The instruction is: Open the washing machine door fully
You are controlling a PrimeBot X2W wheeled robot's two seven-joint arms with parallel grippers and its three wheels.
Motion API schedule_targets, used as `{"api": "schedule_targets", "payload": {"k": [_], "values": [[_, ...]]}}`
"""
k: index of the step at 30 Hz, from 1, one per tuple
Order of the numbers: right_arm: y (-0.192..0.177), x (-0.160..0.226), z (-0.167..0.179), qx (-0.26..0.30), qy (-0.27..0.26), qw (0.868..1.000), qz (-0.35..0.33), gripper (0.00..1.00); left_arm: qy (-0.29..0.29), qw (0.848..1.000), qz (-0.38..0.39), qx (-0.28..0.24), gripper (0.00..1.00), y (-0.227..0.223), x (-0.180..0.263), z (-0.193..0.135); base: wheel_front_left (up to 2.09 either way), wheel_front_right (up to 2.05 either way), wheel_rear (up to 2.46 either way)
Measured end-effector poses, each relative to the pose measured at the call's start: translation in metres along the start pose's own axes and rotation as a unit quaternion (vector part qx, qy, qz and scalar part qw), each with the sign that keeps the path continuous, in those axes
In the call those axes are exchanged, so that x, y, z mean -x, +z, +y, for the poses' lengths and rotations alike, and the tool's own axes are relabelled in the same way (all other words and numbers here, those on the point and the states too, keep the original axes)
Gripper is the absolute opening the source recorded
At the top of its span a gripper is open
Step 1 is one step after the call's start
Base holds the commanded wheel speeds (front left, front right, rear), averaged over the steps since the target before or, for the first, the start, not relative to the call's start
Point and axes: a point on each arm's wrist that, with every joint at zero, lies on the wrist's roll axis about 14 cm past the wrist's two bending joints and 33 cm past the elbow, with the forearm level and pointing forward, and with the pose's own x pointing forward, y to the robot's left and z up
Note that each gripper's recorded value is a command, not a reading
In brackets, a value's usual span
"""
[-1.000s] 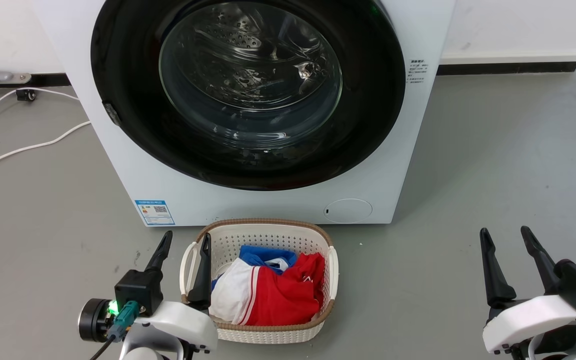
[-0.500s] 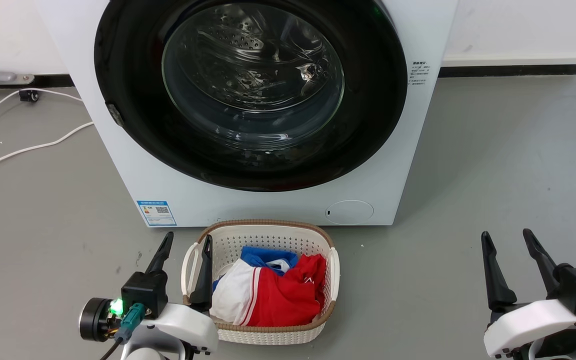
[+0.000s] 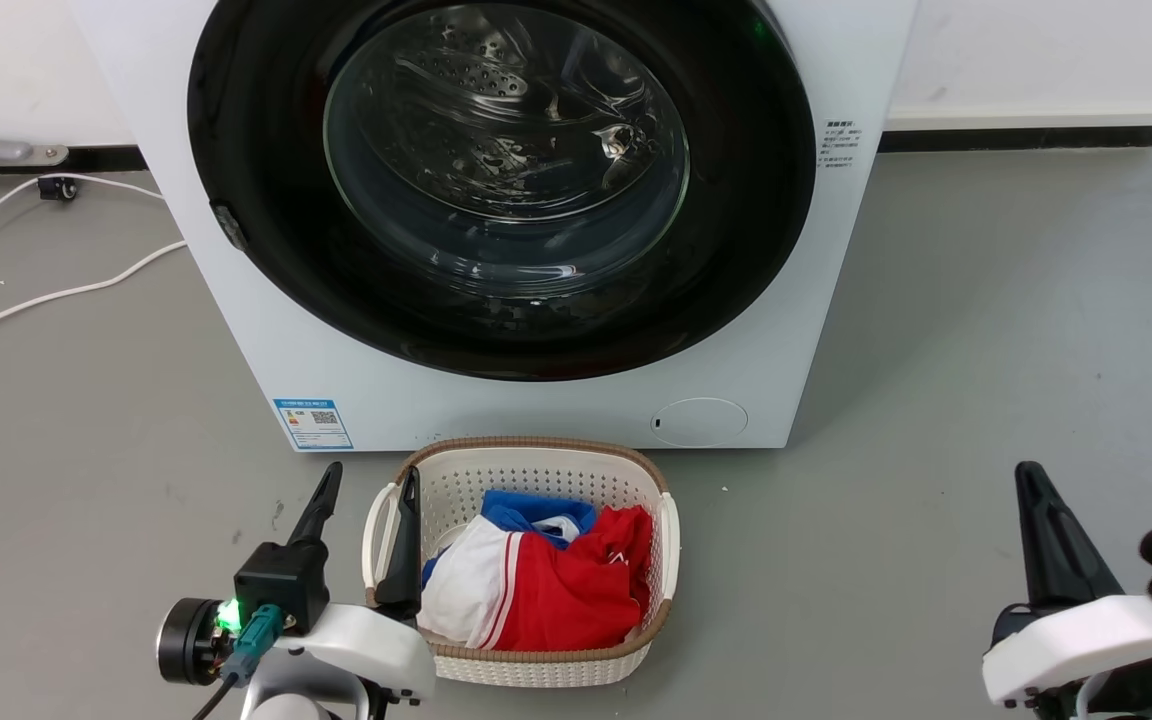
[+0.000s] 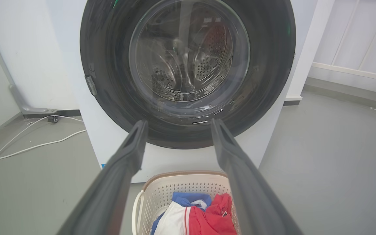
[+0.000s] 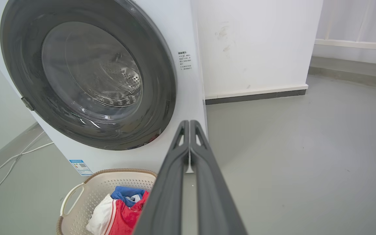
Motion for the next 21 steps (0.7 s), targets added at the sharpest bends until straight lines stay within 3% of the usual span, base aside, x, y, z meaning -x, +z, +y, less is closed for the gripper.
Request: {"api": "schedule_targets", "payload": {"k": [7,9,10,12,14,17,21], "values": [[-0.008,-0.005,-0.028,-0.112,-0.044,0.993,0.002,0.00,0.007,1.000,-0.003,0.006,1.00,0.001,-0.001,0.003,0.00,0.00,0.00],[-0.010,-0.010,-0.038,-0.173,-0.062,0.983,-0.001,0.00,0.008,1.000,-0.003,0.007,1.00,0.001,-0.003,0.002,0.00,0.00,0.00],[-0.012,-0.012,-0.045,-0.174,-0.071,0.982,0.000,0.00,0.008,1.000,-0.004,0.007,1.00,0.001,-0.004,0.003,0.00,0.00,0.00],[-0.019,-0.017,-0.054,-0.243,-0.087,0.966,0.003,0.00,0.010,1.000,-0.006,0.008,1.00,0.002,-0.007,0.004,0.00,0.00,0.00],[-0.025,-0.022,-0.063,-0.274,-0.105,0.956,0.005,0.00,0.011,1.000,-0.005,0.009,1.00,0.001,-0.009,0.004,0.00,0.00,0.00],[-0.036,-0.032,-0.075,-0.362,-0.128,0.923,0.006,0.00,0.014,1.000,-0.004,0.011,1.00,-0.001,-0.014,0.006,0.00,0.00,0.00],[-0.042,-0.051,-0.091,-0.484,-0.148,0.862,-0.013,0.00,0.018,1.000,-0.004,0.013,1.00,-0.003,-0.022,0.009,0.00,0.00,0.00]]}}
